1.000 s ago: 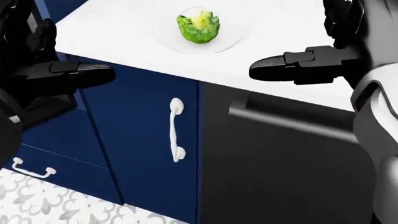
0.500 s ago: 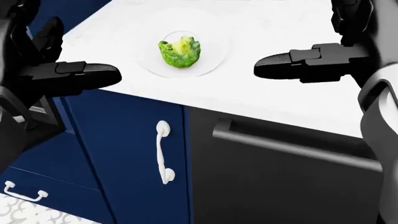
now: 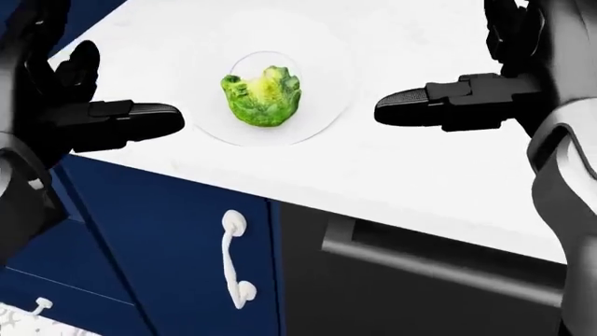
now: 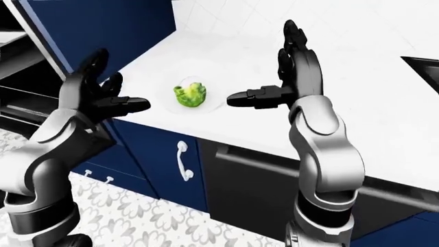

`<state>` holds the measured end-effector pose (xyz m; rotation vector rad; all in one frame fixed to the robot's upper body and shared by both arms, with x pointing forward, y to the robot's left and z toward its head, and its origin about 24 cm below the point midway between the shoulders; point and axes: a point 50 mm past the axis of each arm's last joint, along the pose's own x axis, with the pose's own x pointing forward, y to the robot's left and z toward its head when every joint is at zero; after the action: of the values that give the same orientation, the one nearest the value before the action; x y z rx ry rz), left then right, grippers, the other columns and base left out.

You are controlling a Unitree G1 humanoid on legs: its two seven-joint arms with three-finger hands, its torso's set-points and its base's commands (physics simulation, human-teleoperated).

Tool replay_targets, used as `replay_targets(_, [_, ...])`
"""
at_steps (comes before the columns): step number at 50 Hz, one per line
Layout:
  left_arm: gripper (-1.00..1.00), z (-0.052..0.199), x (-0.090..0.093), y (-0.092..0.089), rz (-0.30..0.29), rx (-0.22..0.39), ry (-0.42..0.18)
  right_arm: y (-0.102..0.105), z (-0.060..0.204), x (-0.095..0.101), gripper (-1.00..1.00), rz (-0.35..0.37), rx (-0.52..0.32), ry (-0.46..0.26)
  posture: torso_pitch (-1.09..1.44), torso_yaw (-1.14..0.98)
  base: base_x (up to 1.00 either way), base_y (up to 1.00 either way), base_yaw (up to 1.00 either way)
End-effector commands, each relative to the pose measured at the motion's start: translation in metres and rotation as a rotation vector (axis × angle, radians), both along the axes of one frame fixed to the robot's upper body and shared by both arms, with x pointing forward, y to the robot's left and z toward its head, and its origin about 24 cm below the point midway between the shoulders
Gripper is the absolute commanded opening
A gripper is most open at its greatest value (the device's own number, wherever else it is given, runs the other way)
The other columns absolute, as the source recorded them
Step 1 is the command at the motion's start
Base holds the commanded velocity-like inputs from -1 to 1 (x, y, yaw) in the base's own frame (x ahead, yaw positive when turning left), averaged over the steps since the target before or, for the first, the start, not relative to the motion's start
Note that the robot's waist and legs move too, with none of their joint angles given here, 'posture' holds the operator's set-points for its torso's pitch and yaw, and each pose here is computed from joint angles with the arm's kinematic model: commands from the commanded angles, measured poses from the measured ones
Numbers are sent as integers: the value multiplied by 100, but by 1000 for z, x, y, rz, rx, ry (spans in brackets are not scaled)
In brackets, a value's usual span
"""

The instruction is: Place the broccoli on the top rack of the oven.

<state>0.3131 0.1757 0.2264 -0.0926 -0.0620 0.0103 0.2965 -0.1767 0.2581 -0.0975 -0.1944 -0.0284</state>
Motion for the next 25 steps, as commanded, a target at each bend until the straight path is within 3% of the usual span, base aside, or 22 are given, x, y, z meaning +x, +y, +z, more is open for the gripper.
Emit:
replay_targets(1, [100,27,-7,3,14,2,-137,3,21,-8,100,12,-11,-117,0,0,0,0,0])
replay_targets(25, [100,27,-8,2,12,4,-139,7,19,-8,100,28,-27,-107,0,0,14,0,0])
